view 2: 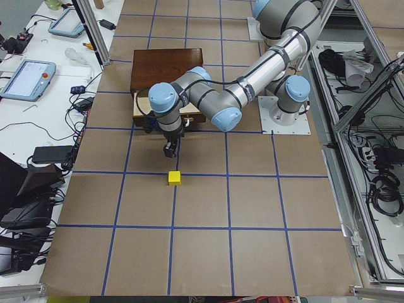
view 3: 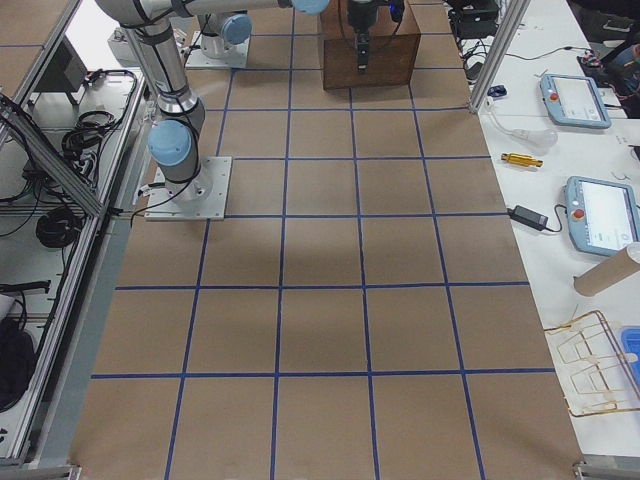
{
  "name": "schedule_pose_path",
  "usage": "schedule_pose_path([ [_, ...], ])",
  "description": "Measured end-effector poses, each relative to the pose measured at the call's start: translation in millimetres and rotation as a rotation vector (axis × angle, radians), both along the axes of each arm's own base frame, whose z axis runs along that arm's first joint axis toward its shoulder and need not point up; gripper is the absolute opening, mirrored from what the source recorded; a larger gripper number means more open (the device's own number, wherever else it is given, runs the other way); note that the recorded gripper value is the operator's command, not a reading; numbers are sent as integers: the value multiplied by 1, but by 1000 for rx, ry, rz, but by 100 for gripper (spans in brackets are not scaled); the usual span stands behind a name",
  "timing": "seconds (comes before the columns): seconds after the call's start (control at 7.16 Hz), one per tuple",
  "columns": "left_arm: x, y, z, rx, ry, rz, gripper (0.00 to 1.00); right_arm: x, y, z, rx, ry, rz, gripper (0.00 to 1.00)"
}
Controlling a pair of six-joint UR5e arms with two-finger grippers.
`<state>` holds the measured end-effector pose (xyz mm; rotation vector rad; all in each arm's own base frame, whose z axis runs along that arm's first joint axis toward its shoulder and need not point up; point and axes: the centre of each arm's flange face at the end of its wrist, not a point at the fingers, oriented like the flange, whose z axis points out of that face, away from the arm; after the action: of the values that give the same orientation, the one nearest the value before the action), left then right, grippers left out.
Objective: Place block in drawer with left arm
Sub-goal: 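Lower the left gripper and grasp the yellow cube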
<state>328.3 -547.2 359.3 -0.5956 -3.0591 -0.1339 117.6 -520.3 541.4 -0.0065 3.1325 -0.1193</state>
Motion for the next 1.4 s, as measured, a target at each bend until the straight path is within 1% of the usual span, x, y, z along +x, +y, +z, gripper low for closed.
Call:
schedule_pose_path([
  [0.28, 23, -9, -28, -5, -33, -235, 100, 0, 0, 0, -1, 0, 0, 100],
  [0.56, 46, -16, -57, -23, -53, -474, 100, 0, 0, 1, -1, 0, 1, 100],
  [0.7, 54, -17, -76, -27, -56, -580, 100, 0, 0, 0, -1, 0, 0, 100],
  [0.98, 57, -17, -107, -26, -40, -744, 100, 0, 0, 0, -1, 0, 0, 100],
  [1.26, 55, -13, -123, -20, -12, -852, 100, 0, 0, 0, -1, 0, 0, 100],
  [1.4, 52, -11, -129, -30, -6, -900, 100, 0, 0, 0, -1, 0, 0, 100],
])
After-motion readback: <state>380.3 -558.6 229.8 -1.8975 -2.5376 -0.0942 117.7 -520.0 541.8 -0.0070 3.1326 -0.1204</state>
